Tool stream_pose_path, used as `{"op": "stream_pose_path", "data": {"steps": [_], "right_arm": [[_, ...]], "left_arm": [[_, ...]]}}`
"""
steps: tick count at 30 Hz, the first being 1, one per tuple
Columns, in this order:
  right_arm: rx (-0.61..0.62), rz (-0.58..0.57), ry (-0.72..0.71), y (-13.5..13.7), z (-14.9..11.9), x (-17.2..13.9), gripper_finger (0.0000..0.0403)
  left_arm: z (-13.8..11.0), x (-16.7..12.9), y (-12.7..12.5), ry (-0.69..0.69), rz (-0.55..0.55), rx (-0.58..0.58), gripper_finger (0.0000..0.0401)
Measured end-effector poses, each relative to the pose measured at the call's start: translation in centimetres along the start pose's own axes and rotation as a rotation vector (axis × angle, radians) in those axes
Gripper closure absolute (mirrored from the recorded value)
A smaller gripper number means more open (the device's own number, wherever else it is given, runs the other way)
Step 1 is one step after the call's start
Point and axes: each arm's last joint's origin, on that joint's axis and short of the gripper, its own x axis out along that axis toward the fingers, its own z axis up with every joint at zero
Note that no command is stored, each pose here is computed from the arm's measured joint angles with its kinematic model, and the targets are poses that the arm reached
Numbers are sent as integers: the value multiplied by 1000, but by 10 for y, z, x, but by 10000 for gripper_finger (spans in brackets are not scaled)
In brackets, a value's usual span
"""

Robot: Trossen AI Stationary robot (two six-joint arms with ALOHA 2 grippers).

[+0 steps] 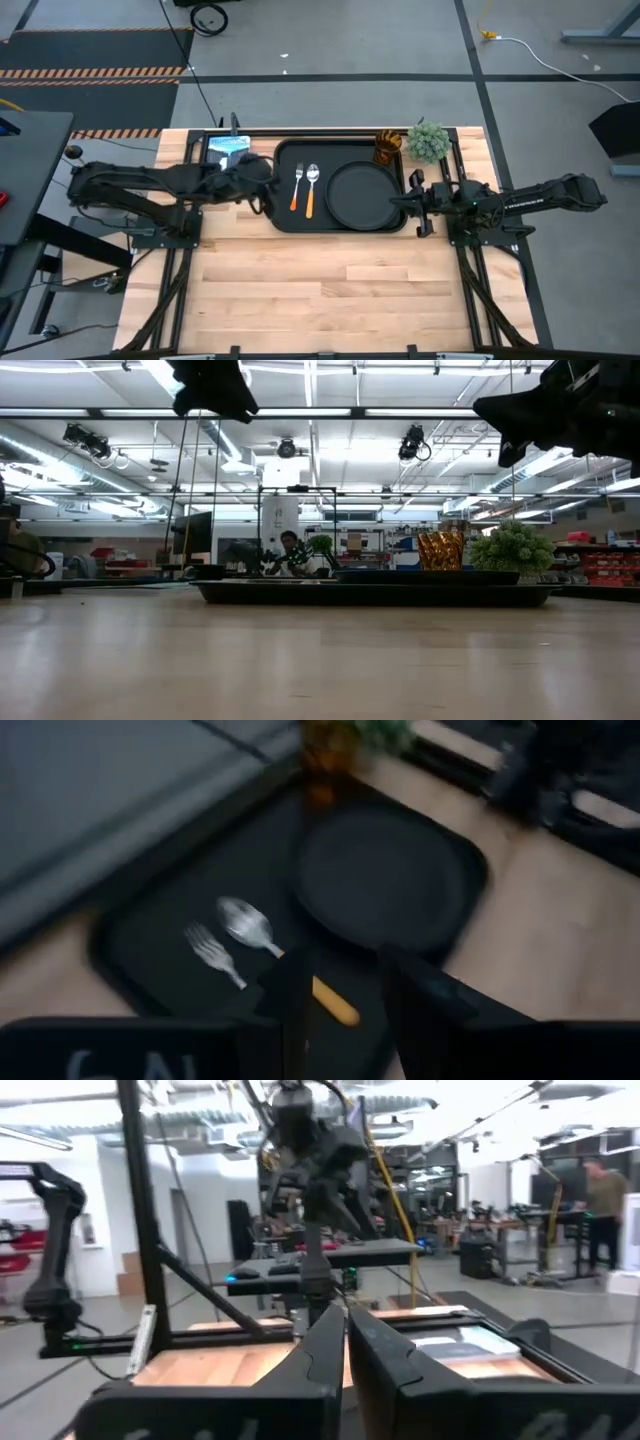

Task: Pick and place plate/cup/fork/spoon on tray
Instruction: Return to Home Position

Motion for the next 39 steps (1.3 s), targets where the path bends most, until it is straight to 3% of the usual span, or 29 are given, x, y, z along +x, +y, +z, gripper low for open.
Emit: {"op": "stream_pose_path", "data": {"steps": [5, 16, 26, 34, 39], "right_arm": [[2, -25, 15, -1, -2, 0, 378], [2, -25, 29, -1, -4, 1, 380], [2, -26, 28, -1, -4, 1, 380], [2, -25, 28, -1, -4, 1, 380], [2, -25, 27, -1, -3, 1, 380]], "left_arm": [[-11, -11, 6, -92, 79, 70, 275], [-83, 28, 17, -109, 42, 290, 275], [-101, -3, 48, -228, 31, 482, 275], [-131, -24, 71, -459, -247, 390, 275], [-143, -34, 85, -596, -300, 308, 275]]}}
